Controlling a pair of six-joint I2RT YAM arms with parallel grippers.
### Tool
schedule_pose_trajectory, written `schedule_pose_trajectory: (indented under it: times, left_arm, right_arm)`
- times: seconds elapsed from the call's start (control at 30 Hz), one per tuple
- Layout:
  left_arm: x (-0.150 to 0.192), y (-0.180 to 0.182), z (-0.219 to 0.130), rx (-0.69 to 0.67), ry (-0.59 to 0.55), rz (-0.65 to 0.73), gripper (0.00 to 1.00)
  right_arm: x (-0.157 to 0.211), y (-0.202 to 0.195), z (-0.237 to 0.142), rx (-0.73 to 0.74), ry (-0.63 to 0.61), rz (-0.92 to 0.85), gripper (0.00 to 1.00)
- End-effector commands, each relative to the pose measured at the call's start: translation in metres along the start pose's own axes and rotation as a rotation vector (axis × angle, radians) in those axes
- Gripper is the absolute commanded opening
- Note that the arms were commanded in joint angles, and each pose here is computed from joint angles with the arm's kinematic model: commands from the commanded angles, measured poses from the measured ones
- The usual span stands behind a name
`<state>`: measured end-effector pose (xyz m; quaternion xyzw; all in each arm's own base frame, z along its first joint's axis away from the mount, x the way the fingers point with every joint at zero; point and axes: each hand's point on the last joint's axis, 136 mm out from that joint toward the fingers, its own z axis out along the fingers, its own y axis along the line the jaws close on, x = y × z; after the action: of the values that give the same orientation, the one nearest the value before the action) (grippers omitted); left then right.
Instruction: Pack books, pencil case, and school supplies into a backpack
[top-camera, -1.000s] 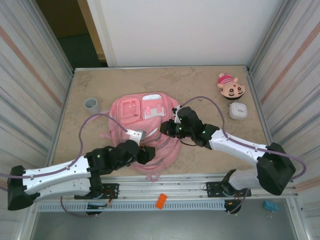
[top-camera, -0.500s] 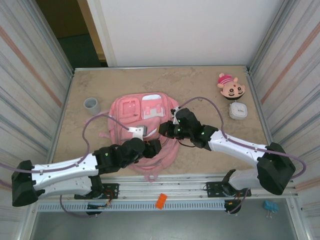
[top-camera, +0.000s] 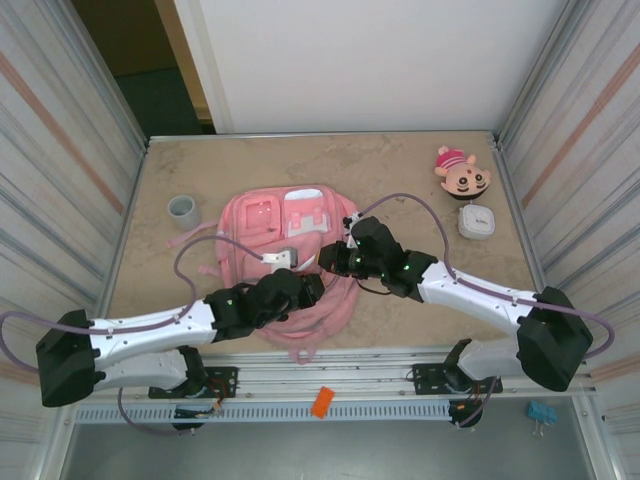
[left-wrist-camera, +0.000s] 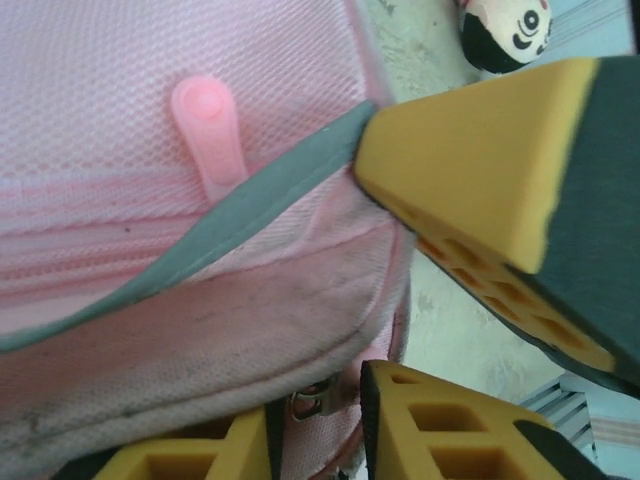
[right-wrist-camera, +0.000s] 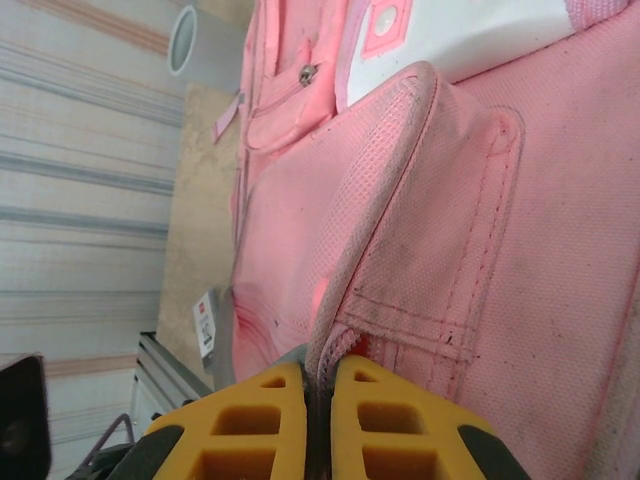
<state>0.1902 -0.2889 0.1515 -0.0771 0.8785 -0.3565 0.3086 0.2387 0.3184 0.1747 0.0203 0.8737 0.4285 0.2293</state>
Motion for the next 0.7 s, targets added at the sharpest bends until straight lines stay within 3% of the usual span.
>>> schedule_pose_trajectory:
  times: [0.0, 0.27, 0.47, 0.67]
  left_arm:
    - [-0.007, -0.001, 0.004, 0.006, -0.028, -0.047, 0.19]
    - [-0.019, 0.024, -0.015, -0.066, -0.085, -0.036, 0.00]
    - [-0.024, 0.053, -0.038, -0.115, -0.087, -0.024, 0.00]
    - [-0.024, 0.069, -0.048, -0.060, -0.026, -0.052, 0.00]
  right_arm:
    - [-0.013, 0.056, -0.020, -0.171, -0.047, -0.048, 0.00]
    - [-0.019, 0.039, -0.030, -0.111, -0.064, -0.066, 0.00]
    - [-0.039, 0.014, -0.048, -0.062, -0.099, -0.055, 0.00]
    - [-0.053, 0.002, -0.058, -0.051, -0.091, -0.054, 0.00]
